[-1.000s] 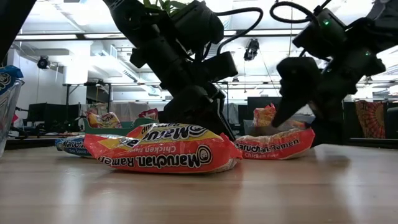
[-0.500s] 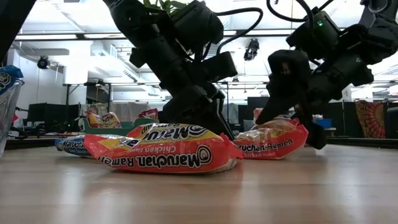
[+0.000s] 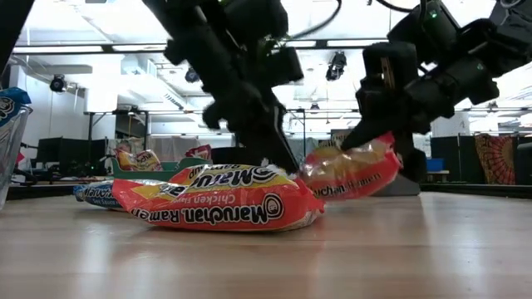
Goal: Sort Maruchan noodles
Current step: Put the orange noodle pack into the black bin, then put the red noodle pack into the green bin
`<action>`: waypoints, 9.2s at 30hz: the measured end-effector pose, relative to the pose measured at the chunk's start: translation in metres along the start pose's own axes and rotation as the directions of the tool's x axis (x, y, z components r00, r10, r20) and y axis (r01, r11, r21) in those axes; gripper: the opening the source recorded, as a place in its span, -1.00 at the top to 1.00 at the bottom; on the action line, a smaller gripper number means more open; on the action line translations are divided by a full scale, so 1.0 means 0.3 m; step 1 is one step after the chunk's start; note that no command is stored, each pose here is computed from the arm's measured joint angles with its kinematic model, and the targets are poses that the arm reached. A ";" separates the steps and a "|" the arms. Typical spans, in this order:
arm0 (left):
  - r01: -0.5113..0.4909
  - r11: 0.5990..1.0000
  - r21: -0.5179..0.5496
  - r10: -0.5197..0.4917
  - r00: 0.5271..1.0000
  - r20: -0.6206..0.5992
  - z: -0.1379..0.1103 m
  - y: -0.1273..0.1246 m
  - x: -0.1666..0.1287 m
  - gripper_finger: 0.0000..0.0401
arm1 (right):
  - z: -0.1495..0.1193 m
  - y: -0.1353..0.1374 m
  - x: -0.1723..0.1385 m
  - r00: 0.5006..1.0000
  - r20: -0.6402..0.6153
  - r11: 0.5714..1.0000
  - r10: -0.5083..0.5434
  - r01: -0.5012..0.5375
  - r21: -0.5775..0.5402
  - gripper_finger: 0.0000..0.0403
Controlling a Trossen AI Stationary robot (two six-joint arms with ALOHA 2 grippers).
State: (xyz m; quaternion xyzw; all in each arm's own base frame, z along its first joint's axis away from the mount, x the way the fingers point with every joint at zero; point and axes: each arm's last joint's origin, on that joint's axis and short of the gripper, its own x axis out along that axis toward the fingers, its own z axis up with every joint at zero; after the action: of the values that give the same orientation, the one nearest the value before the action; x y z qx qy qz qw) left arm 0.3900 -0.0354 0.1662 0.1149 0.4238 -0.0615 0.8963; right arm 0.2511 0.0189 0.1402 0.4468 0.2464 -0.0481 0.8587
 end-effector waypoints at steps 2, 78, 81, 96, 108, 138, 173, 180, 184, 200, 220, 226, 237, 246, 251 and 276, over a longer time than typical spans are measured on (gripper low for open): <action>0.001 1.000 -0.011 -0.001 1.000 0.019 0.016 -0.006 -0.039 0.82 | 0.017 0.013 -0.017 0.999 0.025 1.000 0.021 -0.021 -0.008 0.85; -0.109 0.994 -0.003 0.097 0.873 0.478 -0.039 -0.137 -0.465 0.82 | 0.517 -0.296 -0.186 0.516 0.264 0.494 -0.815 0.857 -0.147 0.85; -0.109 0.994 -0.003 0.097 0.873 0.478 -0.039 -0.137 -0.465 0.82 | 0.516 -0.289 -0.196 0.518 0.264 0.495 -0.814 0.855 -0.151 0.71; -0.108 0.994 -0.003 0.097 0.873 0.478 -0.040 -0.137 -0.465 0.82 | 0.564 -0.203 -0.306 0.512 0.364 0.525 -0.778 0.848 -0.071 0.25; -0.108 0.994 -0.003 0.096 0.873 0.478 -0.040 -0.137 -0.465 0.82 | 0.643 -0.256 -0.278 0.431 0.371 0.429 -0.822 0.899 -0.094 0.83; -0.094 0.995 -0.035 0.099 0.864 0.493 -0.035 -0.136 -0.468 0.82 | 0.567 -0.023 -0.397 0.692 0.386 0.684 -0.610 0.706 -0.184 0.96; 0.111 0.949 -0.293 0.033 0.894 0.447 -0.007 -0.208 -0.349 0.82 | -0.120 0.239 -0.266 0.496 -0.755 0.875 -0.429 0.437 -0.211 0.96; 0.109 0.950 -0.292 0.035 0.893 0.449 -0.007 -0.207 -0.349 0.82 | -0.226 0.235 -0.303 0.002 -0.770 0.595 -0.638 0.635 -0.492 0.96; 0.110 0.949 -0.294 0.036 0.893 0.449 -0.007 -0.207 -0.349 0.82 | -0.273 0.218 -0.267 -0.024 -0.771 0.599 -0.636 0.614 -0.513 0.96; 0.102 0.956 -0.274 0.053 0.861 0.506 0.012 -0.204 -0.361 0.82 | -0.148 0.409 -0.037 0.754 -0.210 0.669 -0.623 0.374 -0.643 0.96; 0.104 0.957 -0.271 0.055 0.851 0.522 -0.003 -0.241 -0.157 0.82 | -0.147 0.408 -0.031 0.861 -0.216 0.648 -0.460 0.159 -0.745 0.96; 0.086 0.960 -0.265 0.057 0.870 0.491 0.017 -0.249 -0.063 0.82 | -0.190 0.312 -0.018 0.851 -0.214 0.675 -0.480 0.202 -0.710 0.96; 0.019 0.970 -0.243 0.059 0.949 0.310 0.030 -0.242 0.097 0.82 | -0.179 0.237 -0.017 0.842 -0.206 0.799 -0.498 0.353 -0.487 0.92; 0.000 0.963 -0.270 0.051 0.982 0.181 0.005 -0.251 0.172 0.82 | -0.134 0.212 -0.021 0.839 -0.305 0.882 -0.450 0.365 -0.298 0.29; -0.001 0.960 -0.279 0.050 0.984 0.169 -0.013 -0.252 0.176 0.82 | -0.129 0.173 -0.010 0.861 -0.282 0.900 -0.424 0.367 -0.235 -0.15; -0.001 0.962 -0.273 0.056 0.980 0.193 -0.013 -0.250 0.179 0.82 | -0.104 0.099 -0.009 0.932 -0.238 0.962 -0.274 0.259 -0.089 -0.75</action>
State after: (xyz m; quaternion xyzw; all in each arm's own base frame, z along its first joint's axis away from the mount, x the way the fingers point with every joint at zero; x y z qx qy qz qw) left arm 0.4055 -0.1075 0.1106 -0.0098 0.3351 -0.0010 0.9421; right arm 0.2460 0.0611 0.1486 0.3874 0.4115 -0.1008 0.8188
